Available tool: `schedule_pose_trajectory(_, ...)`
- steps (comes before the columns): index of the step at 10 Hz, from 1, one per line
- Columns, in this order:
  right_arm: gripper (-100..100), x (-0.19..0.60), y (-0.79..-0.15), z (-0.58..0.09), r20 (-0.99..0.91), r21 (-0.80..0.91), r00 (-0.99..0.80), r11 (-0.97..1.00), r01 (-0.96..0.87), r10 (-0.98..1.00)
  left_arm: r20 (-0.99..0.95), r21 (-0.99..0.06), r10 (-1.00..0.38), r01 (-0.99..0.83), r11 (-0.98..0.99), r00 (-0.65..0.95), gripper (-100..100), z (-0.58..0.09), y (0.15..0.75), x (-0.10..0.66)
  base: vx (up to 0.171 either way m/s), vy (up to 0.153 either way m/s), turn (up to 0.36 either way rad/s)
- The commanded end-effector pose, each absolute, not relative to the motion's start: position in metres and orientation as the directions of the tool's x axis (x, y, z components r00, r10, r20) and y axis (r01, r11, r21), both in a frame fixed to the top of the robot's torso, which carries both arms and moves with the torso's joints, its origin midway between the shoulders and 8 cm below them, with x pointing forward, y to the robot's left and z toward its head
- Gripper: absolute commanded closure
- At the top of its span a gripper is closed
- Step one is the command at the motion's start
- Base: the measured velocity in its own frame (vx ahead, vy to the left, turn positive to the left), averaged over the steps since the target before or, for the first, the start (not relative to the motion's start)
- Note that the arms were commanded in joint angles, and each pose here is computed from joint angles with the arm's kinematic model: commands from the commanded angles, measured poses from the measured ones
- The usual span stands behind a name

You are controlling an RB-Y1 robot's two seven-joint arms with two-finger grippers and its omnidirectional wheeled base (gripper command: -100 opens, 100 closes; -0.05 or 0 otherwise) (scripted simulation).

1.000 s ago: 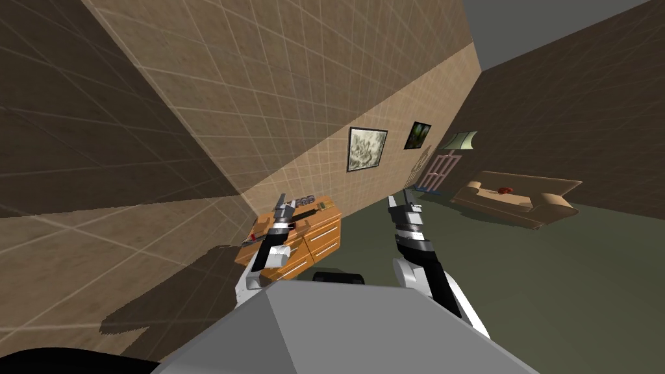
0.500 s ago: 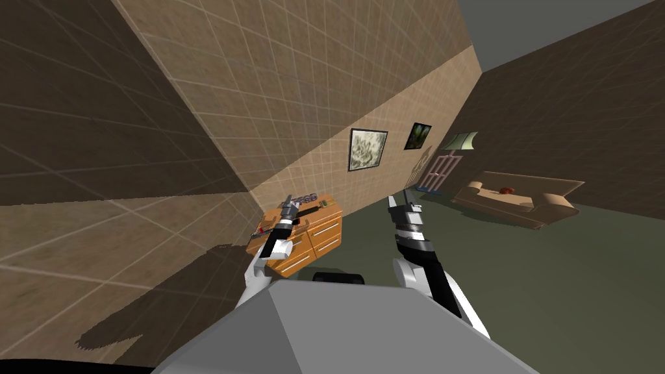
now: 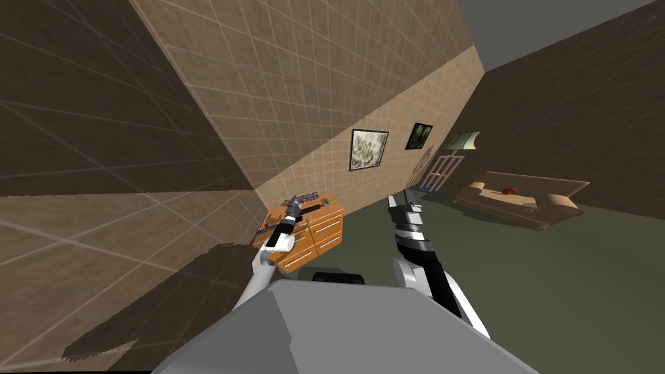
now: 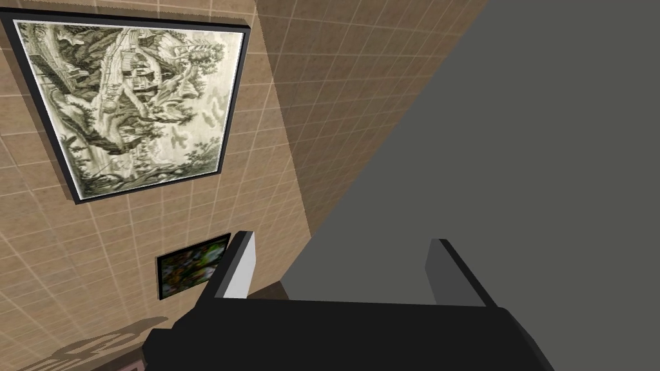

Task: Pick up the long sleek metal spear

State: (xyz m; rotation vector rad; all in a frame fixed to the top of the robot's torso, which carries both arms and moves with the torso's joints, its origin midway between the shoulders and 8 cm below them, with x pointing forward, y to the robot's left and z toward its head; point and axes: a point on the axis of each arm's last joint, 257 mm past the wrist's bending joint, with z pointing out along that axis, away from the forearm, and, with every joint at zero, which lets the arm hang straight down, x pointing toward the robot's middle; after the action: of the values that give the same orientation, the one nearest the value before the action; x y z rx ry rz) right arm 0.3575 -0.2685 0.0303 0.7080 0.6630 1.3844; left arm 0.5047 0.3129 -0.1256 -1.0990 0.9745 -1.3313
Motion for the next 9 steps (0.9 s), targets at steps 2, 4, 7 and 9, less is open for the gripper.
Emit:
schedule_pose_trajectory(2,0,0.357,-0.268,0.03,-0.006,0.775,0.077,0.053,-0.629,0.997,0.074,-0.986,-0.997,0.155,-0.068,0.036,-100,-0.149,0.315,0.518,-0.049,0.017,0.019)
schedule_pose_trajectory(4,0,0.357,-0.268,0.03,-0.005,0.775,0.077,0.053,-0.629,0.997,0.077,-0.993,-0.996,0.096,-0.073,0.042,-100,-0.167,0.318,0.529,-0.033,0.007,0.016)
schedule_pose_trajectory(7,0,0.357,-0.268,0.03,-0.005,0.775,0.077,0.053,-0.629,0.997,0.08,-0.997,-0.996,-0.004,-0.08,0.05,-100,-0.193,0.323,0.55,-0.029,0.008,0.02)
schedule_pose_trajectory(9,0,0.357,-0.268,0.03,-0.005,0.775,0.077,0.053,-0.629,0.997,0.079,-0.994,-0.995,-0.067,-0.083,0.058,-100,-0.208,0.327,0.56,-0.015,0.007,0.015)
